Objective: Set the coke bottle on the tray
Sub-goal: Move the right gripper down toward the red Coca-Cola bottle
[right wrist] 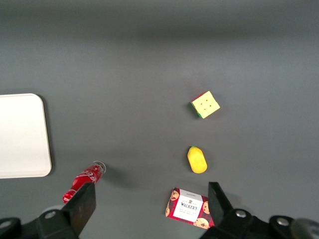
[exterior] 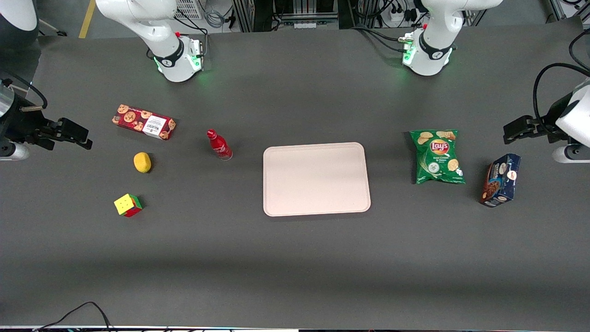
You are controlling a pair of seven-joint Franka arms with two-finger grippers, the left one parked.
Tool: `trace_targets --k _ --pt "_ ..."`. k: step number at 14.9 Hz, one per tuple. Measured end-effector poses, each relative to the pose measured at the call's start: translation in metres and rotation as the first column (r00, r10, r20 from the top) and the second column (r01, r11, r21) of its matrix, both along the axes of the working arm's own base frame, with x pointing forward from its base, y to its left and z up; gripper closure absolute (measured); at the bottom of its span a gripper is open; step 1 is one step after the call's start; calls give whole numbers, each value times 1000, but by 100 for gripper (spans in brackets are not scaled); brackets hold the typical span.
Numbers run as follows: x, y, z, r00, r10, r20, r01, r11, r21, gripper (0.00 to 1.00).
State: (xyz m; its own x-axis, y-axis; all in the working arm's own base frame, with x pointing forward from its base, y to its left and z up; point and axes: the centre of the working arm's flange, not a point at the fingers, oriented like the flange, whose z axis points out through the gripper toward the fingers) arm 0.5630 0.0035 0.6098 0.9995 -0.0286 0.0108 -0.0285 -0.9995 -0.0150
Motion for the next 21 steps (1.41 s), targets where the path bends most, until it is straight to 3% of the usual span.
trace_targets --k 5,8,13,17,21 --pt "-1 0 -2 1000 21 -12 -21 1000 0 0" --pt "-2 23 -13 997 59 -58 -58 998 7 0" --pt "-21 116 -45 988 78 -130 -77 997 12 0" --pt "-70 173 -89 995 74 -59 -73 997 23 0" --pt "-131 218 -150 997 68 20 -68 998 -19 0"
